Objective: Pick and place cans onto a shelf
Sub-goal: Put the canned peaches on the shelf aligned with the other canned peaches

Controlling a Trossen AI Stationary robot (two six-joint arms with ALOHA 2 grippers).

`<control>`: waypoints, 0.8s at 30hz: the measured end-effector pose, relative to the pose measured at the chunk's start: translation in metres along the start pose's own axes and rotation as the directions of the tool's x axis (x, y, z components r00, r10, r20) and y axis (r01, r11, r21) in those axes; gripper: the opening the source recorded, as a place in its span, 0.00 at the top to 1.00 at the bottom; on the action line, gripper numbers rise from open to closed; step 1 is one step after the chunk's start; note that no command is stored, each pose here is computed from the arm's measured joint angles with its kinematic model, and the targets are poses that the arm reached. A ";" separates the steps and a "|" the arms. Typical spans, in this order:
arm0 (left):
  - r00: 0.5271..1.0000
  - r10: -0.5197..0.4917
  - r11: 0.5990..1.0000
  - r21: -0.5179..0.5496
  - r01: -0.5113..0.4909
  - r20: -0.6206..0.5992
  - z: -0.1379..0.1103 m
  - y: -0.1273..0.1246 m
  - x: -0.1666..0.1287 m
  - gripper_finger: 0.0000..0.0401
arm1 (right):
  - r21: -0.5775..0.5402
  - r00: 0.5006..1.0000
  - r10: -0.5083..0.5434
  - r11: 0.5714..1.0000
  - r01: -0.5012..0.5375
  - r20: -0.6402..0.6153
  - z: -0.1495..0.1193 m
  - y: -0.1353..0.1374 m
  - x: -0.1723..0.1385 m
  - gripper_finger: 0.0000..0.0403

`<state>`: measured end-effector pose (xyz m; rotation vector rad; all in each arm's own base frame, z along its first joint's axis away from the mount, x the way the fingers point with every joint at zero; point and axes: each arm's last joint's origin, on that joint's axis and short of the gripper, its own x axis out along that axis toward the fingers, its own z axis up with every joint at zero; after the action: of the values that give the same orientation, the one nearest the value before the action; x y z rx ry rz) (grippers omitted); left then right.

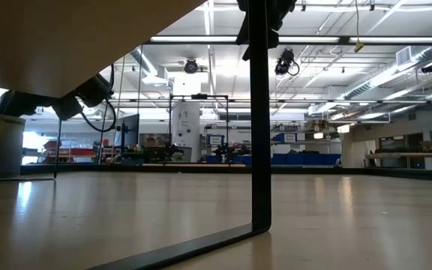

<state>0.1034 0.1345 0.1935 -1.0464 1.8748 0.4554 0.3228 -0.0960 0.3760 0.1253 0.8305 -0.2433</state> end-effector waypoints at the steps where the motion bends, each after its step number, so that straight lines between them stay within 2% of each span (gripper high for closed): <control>1: 1.000 0.001 1.000 -0.013 -0.001 0.007 0.001 0.000 0.000 0.47 | 0.000 1.000 -0.001 1.000 0.001 0.000 0.000 0.000 0.000 0.10; 8: 0.999 0.000 0.999 -0.048 0.002 0.032 0.002 0.000 -0.003 0.53 | -0.002 1.000 -0.001 1.000 0.001 0.000 0.000 0.000 0.000 0.10; 13: 0.984 0.015 0.998 -0.061 -0.004 0.176 0.011 -0.002 -0.029 0.55 | -0.002 1.000 -0.001 1.000 0.001 0.002 0.000 0.000 0.000 0.10; 17: 0.974 0.013 0.999 -0.054 0.000 0.226 0.010 -0.004 -0.046 0.55 | -0.002 1.000 -0.001 1.000 0.001 0.002 0.000 0.000 0.000 0.10; 24: 0.979 0.004 0.998 -0.063 0.009 0.204 0.007 -0.002 -0.048 0.52 | 0.009 1.000 -0.001 1.000 0.001 0.002 0.000 0.000 0.000 0.10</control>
<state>0.1197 0.1604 0.2306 -1.0039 1.6860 0.6012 0.3229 -0.0961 0.3761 0.1331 0.8281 -0.2483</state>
